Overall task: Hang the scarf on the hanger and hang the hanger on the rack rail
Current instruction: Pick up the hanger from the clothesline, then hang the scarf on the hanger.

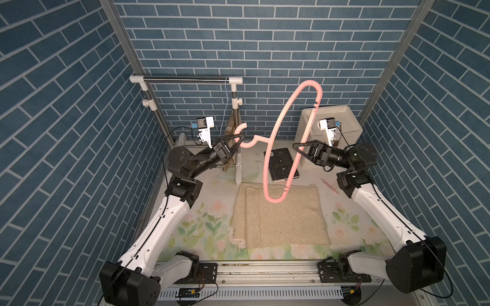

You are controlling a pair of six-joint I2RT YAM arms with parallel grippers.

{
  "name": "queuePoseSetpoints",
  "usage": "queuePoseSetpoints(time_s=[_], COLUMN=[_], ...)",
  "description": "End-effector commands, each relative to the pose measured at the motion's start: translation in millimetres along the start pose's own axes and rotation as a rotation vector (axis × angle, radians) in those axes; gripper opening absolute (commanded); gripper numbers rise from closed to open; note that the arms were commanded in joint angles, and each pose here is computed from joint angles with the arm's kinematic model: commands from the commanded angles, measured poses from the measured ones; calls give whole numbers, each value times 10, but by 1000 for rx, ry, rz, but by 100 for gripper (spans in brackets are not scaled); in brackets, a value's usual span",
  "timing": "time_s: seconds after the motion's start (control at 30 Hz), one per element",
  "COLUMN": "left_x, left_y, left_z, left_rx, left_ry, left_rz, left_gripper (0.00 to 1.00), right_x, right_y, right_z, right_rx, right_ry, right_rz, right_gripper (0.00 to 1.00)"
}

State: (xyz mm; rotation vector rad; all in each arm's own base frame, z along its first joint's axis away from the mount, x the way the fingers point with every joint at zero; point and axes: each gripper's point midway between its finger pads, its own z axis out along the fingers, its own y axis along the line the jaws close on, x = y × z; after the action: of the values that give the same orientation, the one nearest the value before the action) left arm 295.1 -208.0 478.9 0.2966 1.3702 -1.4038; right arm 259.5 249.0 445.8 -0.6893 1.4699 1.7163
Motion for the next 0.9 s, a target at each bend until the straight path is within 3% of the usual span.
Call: queuePoseSetpoints(time_s=[0.0,0.23,0.4,0.53,0.67,0.87], left_x=[13,46,113,220,519,1002], left_y=[22,33,46,30,93,205], left_z=[-35,-117,-245,-376,-485,-612], left_rx=[-4,-29,-92,-155,-238,-324], left_ry=[-10,-29,-53,-80,-52,-38], left_rz=[18,12,-21,-42,-79,-129], left_gripper=[4,2,1,0,0,0], right_x=[-33,-116,-88,96,609,1290], right_y=[-31,-286,-718,-1086,-1454,-1725], right_z=[-26,-216,-659,-1246,-1790,-2183], right_rx=[14,144,447,721,996,1206], right_ry=[-22,-71,-107,-153,-112,-50], right_rz=[-33,-43,-32,68,238,370], right_gripper=[19,53,68,70,70,71])
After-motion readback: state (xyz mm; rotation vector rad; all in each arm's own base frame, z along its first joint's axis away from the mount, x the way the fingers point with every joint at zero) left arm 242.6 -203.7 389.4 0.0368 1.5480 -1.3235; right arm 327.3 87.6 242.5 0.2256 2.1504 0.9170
